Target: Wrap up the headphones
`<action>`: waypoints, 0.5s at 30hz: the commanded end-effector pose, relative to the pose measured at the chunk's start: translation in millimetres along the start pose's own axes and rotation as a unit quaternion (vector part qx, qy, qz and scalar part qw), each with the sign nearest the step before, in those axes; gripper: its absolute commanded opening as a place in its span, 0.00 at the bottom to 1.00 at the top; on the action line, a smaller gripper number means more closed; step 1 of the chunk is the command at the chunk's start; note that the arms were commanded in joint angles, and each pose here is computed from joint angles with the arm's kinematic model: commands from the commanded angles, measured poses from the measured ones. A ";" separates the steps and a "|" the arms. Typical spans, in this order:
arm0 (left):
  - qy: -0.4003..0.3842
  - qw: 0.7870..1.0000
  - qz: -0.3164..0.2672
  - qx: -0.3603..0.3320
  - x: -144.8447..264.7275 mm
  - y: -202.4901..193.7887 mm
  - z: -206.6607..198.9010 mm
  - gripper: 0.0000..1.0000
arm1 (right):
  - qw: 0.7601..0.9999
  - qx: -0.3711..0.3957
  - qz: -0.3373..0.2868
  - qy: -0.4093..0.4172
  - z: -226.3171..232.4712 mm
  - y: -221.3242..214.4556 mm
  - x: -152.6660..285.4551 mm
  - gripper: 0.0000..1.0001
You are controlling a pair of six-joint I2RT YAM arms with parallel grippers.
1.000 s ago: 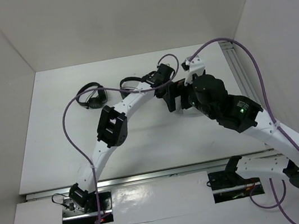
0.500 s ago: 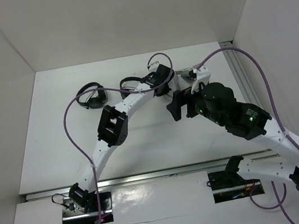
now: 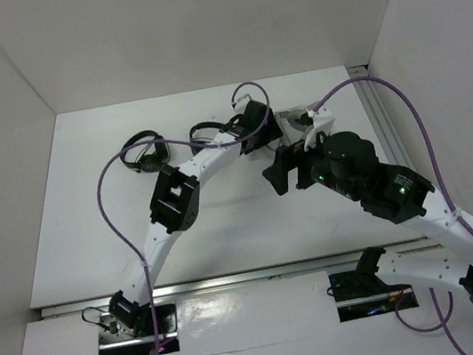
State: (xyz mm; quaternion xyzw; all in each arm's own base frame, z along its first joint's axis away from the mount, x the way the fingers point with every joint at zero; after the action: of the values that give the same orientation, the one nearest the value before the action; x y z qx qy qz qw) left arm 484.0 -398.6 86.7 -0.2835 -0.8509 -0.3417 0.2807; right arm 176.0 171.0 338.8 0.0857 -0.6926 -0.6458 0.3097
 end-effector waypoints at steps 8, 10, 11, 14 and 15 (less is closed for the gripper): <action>-0.075 0.996 -0.033 -0.030 106.6 -16.9 -42.3 1.00 | 1.000 0.002 -0.010 -0.002 -3.0 12.7 11.4 1.00; -0.093 0.993 -0.050 -0.056 145.6 -20.1 -49.5 1.00 | 1.000 0.000 -0.015 -0.011 -6.2 20.0 17.5 1.00; -0.093 0.991 -0.055 -0.072 160.7 -21.4 -50.0 1.00 | 1.000 -0.001 -0.022 -0.020 -9.5 23.7 22.9 1.00; -0.093 0.982 -0.071 -0.149 231.3 -26.2 -42.7 1.00 | 0.998 0.008 -0.010 -0.054 -21.8 19.8 36.0 1.00; -0.073 0.980 -0.065 -0.174 240.1 -36.8 -19.1 1.00 | 0.998 0.002 -0.012 -0.063 -25.8 18.4 43.0 1.00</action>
State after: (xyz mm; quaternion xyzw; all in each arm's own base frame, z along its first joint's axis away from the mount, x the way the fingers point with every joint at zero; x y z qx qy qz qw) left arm 336.1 -393.5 194.8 -0.3186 -0.8247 -0.4245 0.1955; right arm 170.4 156.7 353.1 0.0718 -0.7024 -0.6432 0.2963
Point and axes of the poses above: each gripper's point midway between its finger pads, its own x axis back along the fingers, its own z axis along the line the jaws close on, y = z × x, the point moved 5 cm from there along x, back along the fingers, and after that the axes turned 15 degrees about x, right-handed, at the moved point
